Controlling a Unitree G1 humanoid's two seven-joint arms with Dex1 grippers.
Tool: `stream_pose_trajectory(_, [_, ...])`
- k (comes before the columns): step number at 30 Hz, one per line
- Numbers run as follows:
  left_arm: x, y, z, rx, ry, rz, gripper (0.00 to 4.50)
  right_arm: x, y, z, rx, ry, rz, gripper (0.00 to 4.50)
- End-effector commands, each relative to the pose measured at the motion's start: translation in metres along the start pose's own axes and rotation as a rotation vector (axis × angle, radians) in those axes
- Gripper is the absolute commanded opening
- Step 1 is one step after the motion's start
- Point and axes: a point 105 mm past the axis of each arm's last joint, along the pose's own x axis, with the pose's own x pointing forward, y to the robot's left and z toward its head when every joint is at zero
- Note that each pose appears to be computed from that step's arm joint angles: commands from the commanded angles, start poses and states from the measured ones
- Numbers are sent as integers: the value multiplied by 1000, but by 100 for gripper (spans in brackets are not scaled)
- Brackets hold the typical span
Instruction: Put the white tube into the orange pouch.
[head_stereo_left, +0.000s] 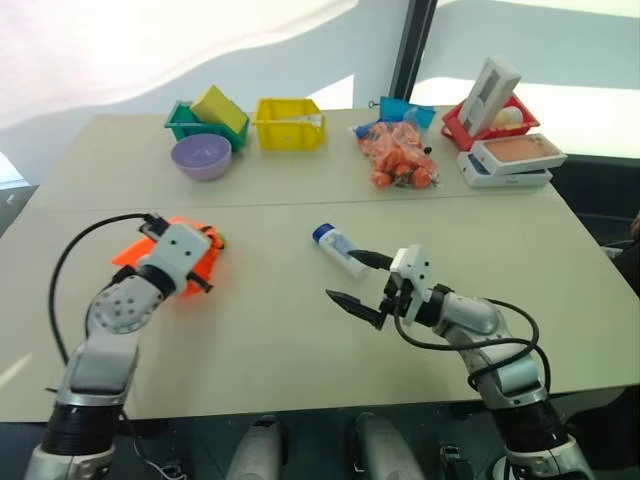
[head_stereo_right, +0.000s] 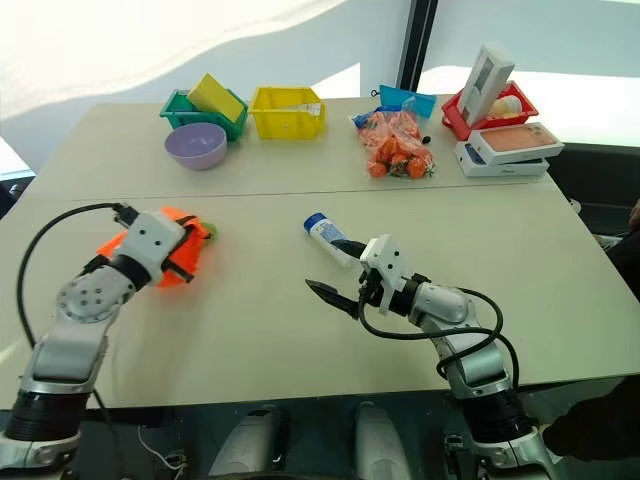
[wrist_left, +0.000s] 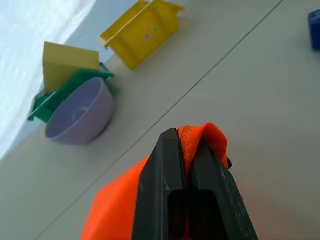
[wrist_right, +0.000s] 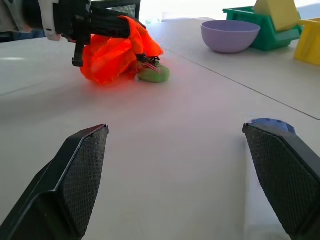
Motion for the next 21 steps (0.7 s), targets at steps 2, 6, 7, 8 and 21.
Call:
stream_pose_trajectory(2, [14, -35, 55, -51, -162, -120, 3, -8, -17, 9, -38, -17, -63, 450])
stream_pose_trajectory(6, [16, -55, 78, -112, -212, -193, 3, -13, -28, 6, -33, 1, -120, 450])
stream_pose_trajectory(7, [16, -58, 81, -129, -218, -208, 3, -14, -32, 5, -30, 6, -141, 450])
stream_pose_trajectory(8, [15, -59, 83, -140, -215, -217, 3, -15, -35, 4, -27, 8, -161, 450])
stream_pose_trajectory(21, [-7, -25, -1, -141, 44, -172, 3, 7, -33, -16, 53, 44, -213, 450])
